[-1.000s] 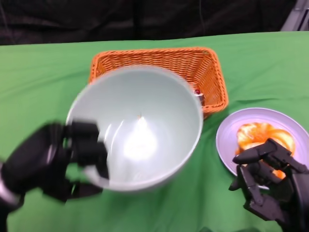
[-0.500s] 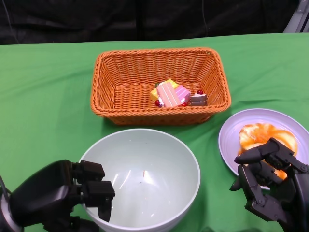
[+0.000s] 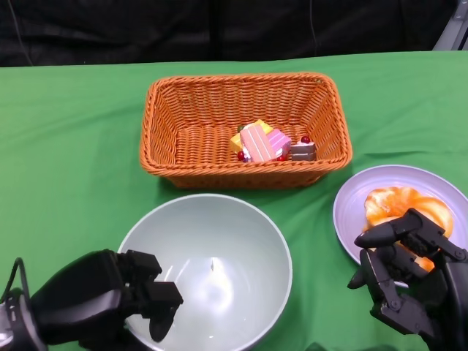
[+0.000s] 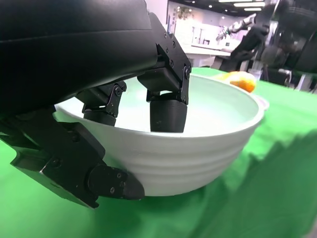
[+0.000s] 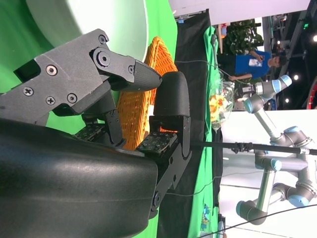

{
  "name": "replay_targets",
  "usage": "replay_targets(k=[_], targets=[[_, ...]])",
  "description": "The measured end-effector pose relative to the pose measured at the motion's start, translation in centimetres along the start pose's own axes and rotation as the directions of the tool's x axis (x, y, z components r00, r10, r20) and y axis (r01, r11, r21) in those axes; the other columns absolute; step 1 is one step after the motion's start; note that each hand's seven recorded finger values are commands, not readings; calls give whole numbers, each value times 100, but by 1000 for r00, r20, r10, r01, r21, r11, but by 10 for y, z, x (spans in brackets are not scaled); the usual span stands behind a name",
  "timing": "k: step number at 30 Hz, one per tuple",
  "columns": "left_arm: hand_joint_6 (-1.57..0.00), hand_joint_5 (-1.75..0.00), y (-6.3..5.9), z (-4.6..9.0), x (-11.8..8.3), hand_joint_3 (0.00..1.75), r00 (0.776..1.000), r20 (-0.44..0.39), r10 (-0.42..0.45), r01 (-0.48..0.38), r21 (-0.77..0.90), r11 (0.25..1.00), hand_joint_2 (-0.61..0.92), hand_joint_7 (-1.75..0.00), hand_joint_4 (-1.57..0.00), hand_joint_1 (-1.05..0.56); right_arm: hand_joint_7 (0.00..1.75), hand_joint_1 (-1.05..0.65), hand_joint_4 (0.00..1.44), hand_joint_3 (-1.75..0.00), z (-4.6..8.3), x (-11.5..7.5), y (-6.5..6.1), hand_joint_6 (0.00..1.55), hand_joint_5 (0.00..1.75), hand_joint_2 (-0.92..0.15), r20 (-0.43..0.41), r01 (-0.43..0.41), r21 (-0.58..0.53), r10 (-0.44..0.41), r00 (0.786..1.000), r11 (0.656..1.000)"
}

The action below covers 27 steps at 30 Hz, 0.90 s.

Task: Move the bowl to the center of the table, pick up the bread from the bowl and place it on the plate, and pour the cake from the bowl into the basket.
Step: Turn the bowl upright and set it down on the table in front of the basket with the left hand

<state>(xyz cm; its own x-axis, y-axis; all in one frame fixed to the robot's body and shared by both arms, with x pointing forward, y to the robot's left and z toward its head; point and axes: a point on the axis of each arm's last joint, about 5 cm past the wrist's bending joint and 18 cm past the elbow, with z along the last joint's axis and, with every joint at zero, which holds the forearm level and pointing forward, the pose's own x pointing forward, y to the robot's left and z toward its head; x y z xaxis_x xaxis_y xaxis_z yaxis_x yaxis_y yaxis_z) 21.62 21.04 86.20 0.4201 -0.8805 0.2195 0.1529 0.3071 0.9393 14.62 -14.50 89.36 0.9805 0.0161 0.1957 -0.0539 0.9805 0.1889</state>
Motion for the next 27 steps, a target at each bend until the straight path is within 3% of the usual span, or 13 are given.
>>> replay_targets(k=[4, 11, 22, 24, 25, 26, 27], targets=[[-55, -175, -4, -4, 4, 19, 1000, 24, -9, 7, 63, 998, 68, -175, -76, -4, 130, -21, 73, -86, 0, 0, 0, 70, 159, -62, 0, -2, 0, 2, 1000, 1000], [-54, -175, -16, -6, 13, 12, 1000, -14, -28, 29, 113, 993, 77, -175, -73, -9, 127, -20, 75, -87, 0, 0, 1, 71, 157, -63, -1, 6, -2, -6, 1000, 1000], [-51, -175, -14, -8, 23, 7, 994, -111, -17, 29, 110, 994, 83, -169, -66, -13, 129, -18, 72, -89, 0, 0, 1, 69, 159, -62, -1, 3, -1, -3, 1000, 1000], [-71, -108, -10, -7, 25, 9, 991, -128, -49, 62, 99, 993, 90, -77, -75, -28, 129, -19, 72, -88, 0, 0, 1, 70, 159, -61, -2, 1, -1, -1, 1000, 1000], [-77, -66, -8, -7, 25, 10, 988, -139, -69, 82, 95, 992, 91, -35, -79, -40, 129, -19, 72, -88, 0, 0, 1, 70, 159, -61, -1, 0, -1, 0, 1000, 1000], [-76, -45, -4, -6, 25, 11, 984, -150, -95, 110, 91, 990, 92, -18, -79, -48, 129, -19, 72, -88, 0, 0, 1, 70, 159, -61, -1, -2, -1, 2, 1000, 1000], [-62, -23, -1, -5, 24, 13, 979, -162, -121, 136, 85, 987, 92, -8, -68, -67, 128, -19, 72, -89, 0, 0, 1, 71, 159, -61, -2, -2, 0, 2, 1000, 1000]])
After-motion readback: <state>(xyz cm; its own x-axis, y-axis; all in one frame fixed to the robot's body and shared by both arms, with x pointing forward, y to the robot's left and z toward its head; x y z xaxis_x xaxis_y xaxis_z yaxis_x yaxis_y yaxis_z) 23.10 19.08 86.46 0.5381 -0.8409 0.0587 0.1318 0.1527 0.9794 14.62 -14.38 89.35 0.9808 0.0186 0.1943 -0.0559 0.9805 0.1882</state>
